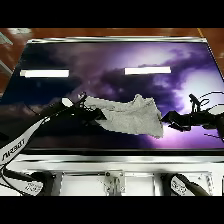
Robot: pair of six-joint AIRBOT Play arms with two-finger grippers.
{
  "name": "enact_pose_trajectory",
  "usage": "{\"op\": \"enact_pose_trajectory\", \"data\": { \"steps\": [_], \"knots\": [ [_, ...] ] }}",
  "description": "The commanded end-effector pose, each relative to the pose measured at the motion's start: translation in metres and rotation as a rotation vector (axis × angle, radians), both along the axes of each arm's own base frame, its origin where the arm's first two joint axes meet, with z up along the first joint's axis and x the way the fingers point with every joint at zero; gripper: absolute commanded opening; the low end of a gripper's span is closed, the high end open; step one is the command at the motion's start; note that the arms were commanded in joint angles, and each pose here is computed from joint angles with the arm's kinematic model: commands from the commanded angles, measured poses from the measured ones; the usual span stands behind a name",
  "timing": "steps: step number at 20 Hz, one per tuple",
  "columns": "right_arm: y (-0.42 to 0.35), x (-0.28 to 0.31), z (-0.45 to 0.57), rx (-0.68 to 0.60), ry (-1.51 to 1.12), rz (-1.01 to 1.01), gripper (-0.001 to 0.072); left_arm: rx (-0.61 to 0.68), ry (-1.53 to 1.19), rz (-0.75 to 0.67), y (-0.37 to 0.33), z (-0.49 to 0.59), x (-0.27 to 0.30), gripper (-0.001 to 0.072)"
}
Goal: Fold the shirts.
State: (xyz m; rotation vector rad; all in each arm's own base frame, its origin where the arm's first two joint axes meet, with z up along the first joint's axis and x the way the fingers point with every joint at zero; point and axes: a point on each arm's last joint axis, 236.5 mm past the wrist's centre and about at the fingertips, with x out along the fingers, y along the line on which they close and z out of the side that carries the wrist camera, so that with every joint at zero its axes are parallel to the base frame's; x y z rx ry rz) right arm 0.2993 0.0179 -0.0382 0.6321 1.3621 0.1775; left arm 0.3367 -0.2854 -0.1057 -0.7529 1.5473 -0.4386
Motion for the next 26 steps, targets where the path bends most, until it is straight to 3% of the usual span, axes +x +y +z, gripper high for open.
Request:
{"op": "enact_pose_trajectory", "data": {
  "steps": [1,3,5,11,19,20,21,22,23,26],
  "knots": [
    [0.004,0.000,0.000,0.021,-0.002,-0.009,0.0661,-0.011,0.018,0.045,-0.007,-0.012,0.004,0.0384],
    [0.008,-0.006,-0.009,0.039,0.018,-0.024,0.0662,-0.011,0.012,0.038,-0.007,-0.012,0.004,0.0132],
    [0.010,-0.015,-0.024,0.038,0.036,-0.030,0.0662,-0.014,-0.006,0.004,-0.007,-0.011,0.001,0.0033],
    [0.029,-0.027,-0.038,0.120,0.054,-0.066,0.0647,-0.026,-0.097,-0.036,-0.010,0.009,0.011,0.0032],
    [0.032,-0.019,-0.069,0.106,0.075,-0.124,0.0647,-0.060,-0.208,-0.052,-0.017,0.048,0.030,0.0033],
    [0.042,-0.021,-0.077,0.099,0.090,-0.085,0.0618,-0.061,-0.210,-0.051,-0.018,0.049,0.030,0.0032],
    [0.053,-0.021,-0.084,0.078,0.084,-0.037,0.0429,-0.062,-0.210,-0.052,-0.018,0.050,0.030,0.0032],
    [0.059,-0.020,-0.086,0.055,0.071,0.007,0.0170,-0.065,-0.207,-0.057,-0.018,0.051,0.028,0.0032],
    [0.062,-0.019,-0.082,0.035,0.058,0.048,0.0063,-0.067,-0.215,-0.067,-0.018,0.054,0.027,0.0032],
    [0.056,0.002,-0.042,-0.009,-0.047,0.122,0.0058,-0.035,-0.296,-0.093,-0.005,0.071,0.034,0.0032]
  ]
}}
